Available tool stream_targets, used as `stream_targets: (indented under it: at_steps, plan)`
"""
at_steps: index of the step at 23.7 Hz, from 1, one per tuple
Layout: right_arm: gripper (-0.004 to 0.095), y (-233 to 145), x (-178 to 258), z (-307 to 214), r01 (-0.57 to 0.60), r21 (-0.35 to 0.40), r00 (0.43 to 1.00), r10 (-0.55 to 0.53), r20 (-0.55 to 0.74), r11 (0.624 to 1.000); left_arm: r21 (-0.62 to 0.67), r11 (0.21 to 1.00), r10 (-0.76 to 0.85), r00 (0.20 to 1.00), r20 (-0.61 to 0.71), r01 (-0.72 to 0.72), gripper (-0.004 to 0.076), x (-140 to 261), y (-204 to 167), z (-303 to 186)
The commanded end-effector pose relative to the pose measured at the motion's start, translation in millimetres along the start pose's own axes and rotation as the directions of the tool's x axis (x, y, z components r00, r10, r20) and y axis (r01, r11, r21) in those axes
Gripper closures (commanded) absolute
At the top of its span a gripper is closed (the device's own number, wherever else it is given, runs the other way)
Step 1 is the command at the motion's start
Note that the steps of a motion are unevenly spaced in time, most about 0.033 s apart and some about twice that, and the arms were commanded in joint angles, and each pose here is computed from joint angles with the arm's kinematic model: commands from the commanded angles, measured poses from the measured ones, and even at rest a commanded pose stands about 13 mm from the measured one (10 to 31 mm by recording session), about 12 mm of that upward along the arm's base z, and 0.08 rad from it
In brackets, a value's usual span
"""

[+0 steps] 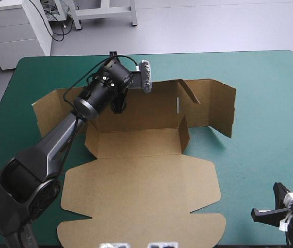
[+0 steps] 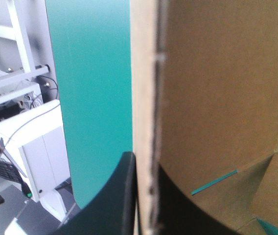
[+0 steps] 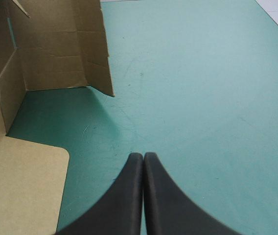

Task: Fold the box

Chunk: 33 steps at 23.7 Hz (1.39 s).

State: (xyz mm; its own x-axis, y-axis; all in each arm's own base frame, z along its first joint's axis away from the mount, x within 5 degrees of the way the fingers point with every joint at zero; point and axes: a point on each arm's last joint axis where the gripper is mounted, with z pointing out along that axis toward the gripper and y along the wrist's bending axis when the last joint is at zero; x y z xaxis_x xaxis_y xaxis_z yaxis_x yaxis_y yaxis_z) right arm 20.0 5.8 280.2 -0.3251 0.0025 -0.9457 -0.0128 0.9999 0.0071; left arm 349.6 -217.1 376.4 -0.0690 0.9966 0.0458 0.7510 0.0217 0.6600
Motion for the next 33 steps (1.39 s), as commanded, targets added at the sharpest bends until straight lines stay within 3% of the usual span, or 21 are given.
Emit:
stream_targets:
  at_steps: [1,9,11,15,21,25,28,33]
  plan:
    - [0.0922,-0.5,-14.3,-2.1,0.003,0.011,0.997,-0.004,0.077,1.000,-0.127,0.992,-0.008,0.994,0.110,0.022,0.0731,-9.0,6.5,-46.7]
    - [0.0922,-0.6,-14.4,-1.8,0.003,0.011,0.997,-0.003,0.075,1.000,-0.213,0.975,0.078,0.994,0.080,-0.059,0.0731,-36.7,-19.8,-35.2]
    - [0.0922,-0.6,-14.4,-1.8,0.003,0.011,0.997,-0.004,0.075,1.000,-0.280,0.955,0.112,0.993,0.040,-0.096,0.0731,-44.7,-30.3,-29.3]
    - [0.0922,-0.9,-14.7,-0.1,0.004,0.012,0.998,-0.005,0.065,1.000,-0.405,0.907,0.167,0.982,0.083,-0.120,0.0731,-68.0,-58.6,-31.9]
    - [0.0922,-1.5,-15.5,4.4,0.004,0.014,0.999,-0.005,0.038,1.000,-0.446,0.893,0.135,0.979,0.150,-0.055,0.0731,-52.8,-80.1,-41.0]
    - [0.0922,-1.5,-15.5,4.6,0.004,0.014,0.999,-0.005,0.037,1.000,-0.483,0.874,0.051,0.978,0.200,0.053,0.0731,-41.0,-75.1,-55.3]
    - [0.0922,-1.2,-15.6,4.6,-0.001,0.011,0.999,0.001,0.037,1.000,-0.554,0.832,0.086,0.979,0.187,0.033,0.0731,-41.8,-84.4,-56.6]
    - [0.0922,-1.1,-15.4,4.7,-0.013,0.009,0.999,0.012,0.035,1.000,-0.554,0.833,0.134,0.970,0.203,0.001,0.0731,-47.0,-106.1,-48.9]
